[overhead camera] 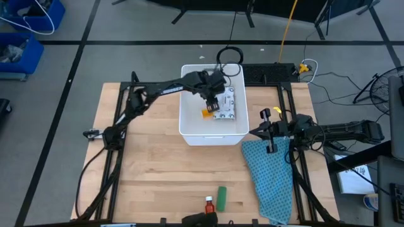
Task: Pick & place medical supplies in basket/bin
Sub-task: Put the white pill bottle into the white bin, then put the green bandage into the white bin
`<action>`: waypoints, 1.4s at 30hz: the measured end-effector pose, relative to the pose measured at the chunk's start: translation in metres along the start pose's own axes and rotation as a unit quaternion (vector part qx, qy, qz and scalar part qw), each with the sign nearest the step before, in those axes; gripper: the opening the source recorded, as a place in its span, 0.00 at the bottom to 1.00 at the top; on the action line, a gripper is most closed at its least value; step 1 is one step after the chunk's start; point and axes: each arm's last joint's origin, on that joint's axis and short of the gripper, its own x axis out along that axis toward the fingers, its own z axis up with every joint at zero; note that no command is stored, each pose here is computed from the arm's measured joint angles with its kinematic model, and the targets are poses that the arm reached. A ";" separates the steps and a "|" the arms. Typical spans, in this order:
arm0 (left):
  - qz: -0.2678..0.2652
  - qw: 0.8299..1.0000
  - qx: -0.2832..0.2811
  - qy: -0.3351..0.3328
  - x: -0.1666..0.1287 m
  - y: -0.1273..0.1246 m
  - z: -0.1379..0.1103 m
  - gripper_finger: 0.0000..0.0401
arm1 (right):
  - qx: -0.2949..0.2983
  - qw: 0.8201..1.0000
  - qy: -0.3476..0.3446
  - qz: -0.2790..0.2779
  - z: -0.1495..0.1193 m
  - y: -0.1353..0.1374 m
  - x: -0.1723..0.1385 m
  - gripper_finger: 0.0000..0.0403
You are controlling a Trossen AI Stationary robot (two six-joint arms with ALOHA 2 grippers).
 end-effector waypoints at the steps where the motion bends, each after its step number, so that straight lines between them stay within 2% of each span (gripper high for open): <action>1: -0.009 1.000 0.000 0.007 0.008 -0.001 -0.001 0.44 | 0.002 1.000 0.000 0.000 0.000 0.000 0.000 0.00; 7: -0.017 0.998 -0.003 0.056 0.040 -0.002 -0.013 0.44 | -0.004 1.000 0.000 0.000 0.000 0.000 0.000 0.00; 12: -0.010 0.998 -0.004 0.068 0.049 0.000 -0.016 0.44 | -0.006 1.000 0.000 0.000 0.000 0.000 0.000 0.00; 17: -0.035 0.997 -0.009 0.070 0.050 0.001 -0.018 0.44 | 0.004 1.000 0.000 0.000 0.000 0.000 0.000 0.00; 19: -0.038 0.997 -0.008 0.072 0.049 0.001 -0.018 0.49 | 0.006 1.000 0.000 0.000 0.000 0.000 0.000 0.00; 23: -0.049 0.996 0.011 0.075 0.045 -0.005 -0.019 0.65 | 0.006 1.000 0.000 0.000 0.000 0.000 0.000 0.00; 30: -0.005 0.995 0.061 0.085 0.031 -0.010 -0.017 0.89 | 0.004 1.000 0.000 0.000 0.000 0.000 0.000 0.00; 33: 0.027 0.993 0.095 0.057 0.000 -0.013 -0.007 0.93 | -0.005 1.000 0.000 0.000 0.000 0.000 0.000 0.00; 37: 0.064 0.991 0.118 -0.010 -0.066 -0.017 0.004 0.92 | -0.007 1.000 0.001 0.000 0.000 0.000 0.000 0.00; 40: 0.069 0.988 0.123 -0.060 -0.124 -0.021 0.001 0.86 | -0.007 1.000 0.003 0.001 -0.001 0.000 0.000 0.00; 42: 0.070 0.985 0.129 -0.088 -0.165 -0.025 -0.007 0.77 | -0.007 1.000 0.006 0.001 -0.001 0.000 0.000 0.00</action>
